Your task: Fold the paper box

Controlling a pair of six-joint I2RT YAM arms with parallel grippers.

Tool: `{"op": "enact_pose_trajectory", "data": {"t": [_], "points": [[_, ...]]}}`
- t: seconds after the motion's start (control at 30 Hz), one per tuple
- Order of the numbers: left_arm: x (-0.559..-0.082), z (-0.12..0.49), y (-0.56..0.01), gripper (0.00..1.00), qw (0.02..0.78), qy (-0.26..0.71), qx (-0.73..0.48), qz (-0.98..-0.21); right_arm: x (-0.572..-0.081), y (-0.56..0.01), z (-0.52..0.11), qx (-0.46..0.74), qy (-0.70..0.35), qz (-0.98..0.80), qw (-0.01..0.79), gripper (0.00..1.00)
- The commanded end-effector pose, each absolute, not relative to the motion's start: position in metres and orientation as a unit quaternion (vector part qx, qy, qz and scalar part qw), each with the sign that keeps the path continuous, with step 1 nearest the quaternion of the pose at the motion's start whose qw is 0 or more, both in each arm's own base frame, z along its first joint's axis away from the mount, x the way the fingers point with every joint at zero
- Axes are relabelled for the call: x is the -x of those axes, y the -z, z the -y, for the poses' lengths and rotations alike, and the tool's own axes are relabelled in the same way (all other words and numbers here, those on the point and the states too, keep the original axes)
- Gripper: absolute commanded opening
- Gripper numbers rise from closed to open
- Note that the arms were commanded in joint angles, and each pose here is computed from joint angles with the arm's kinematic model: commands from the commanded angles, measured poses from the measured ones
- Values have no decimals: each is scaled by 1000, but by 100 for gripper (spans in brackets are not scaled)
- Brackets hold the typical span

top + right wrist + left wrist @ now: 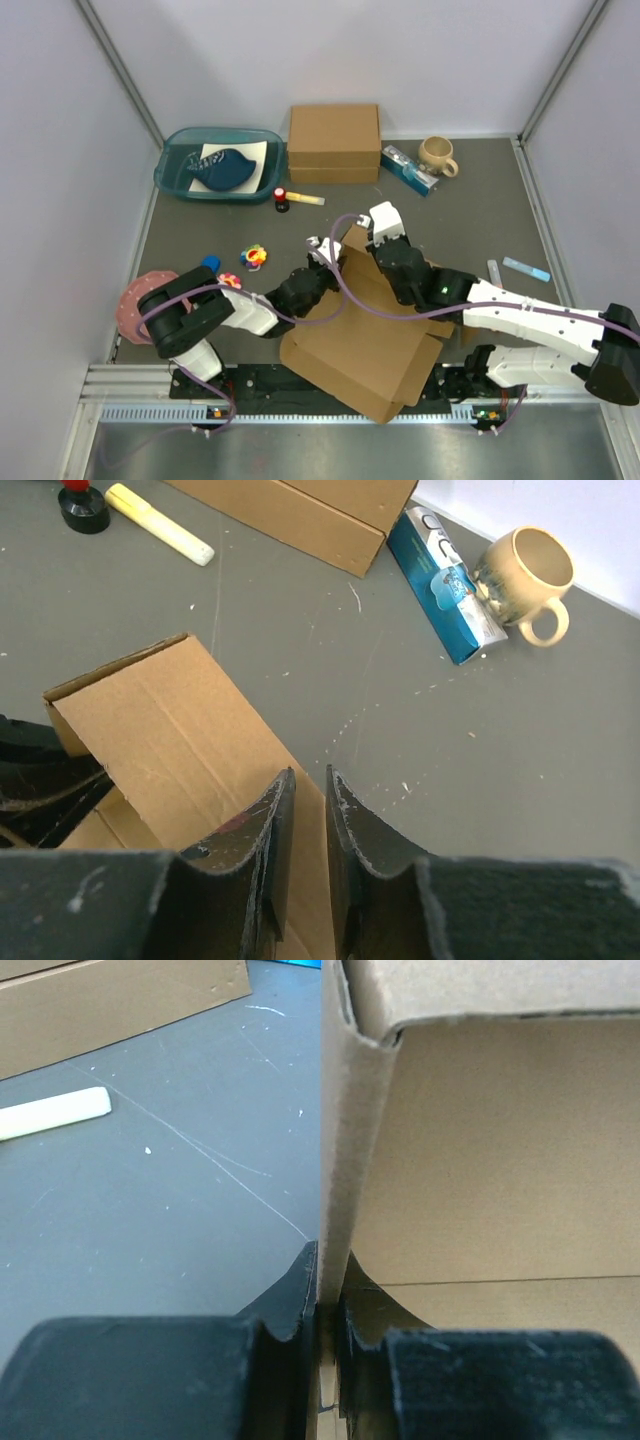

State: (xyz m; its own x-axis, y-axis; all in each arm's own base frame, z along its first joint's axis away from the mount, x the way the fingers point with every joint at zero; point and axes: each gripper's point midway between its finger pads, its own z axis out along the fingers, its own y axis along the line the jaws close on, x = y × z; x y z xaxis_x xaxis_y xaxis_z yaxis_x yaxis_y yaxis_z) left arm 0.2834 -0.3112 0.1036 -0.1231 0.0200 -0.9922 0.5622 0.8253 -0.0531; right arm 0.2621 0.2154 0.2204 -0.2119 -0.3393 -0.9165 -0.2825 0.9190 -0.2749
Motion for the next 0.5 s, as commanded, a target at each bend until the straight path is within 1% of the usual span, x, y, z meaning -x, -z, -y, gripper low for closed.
{"op": "enact_pose_trajectory", "data": {"t": [0.0,0.1,0.2,0.23,0.3,0.47], "points": [[-290,296,-112,0,655,178,-157,-717,-265,-215,-223,181,-1,-781,598,19],[-291,293,-106,0,652,173,-145,-724,-264,-201,-224,185,0,-788,587,19],[-291,292,-103,7,650,173,-141,-727,-262,-192,-223,189,1,-792,580,19],[-291,293,-105,13,651,175,-141,-725,-262,-191,-224,190,0,-793,579,19],[-291,296,-108,19,652,180,-143,-723,-261,-187,-223,191,1,-794,577,19],[-293,301,-117,38,657,187,-143,-717,-260,-184,-223,193,1,-796,574,19]]}}
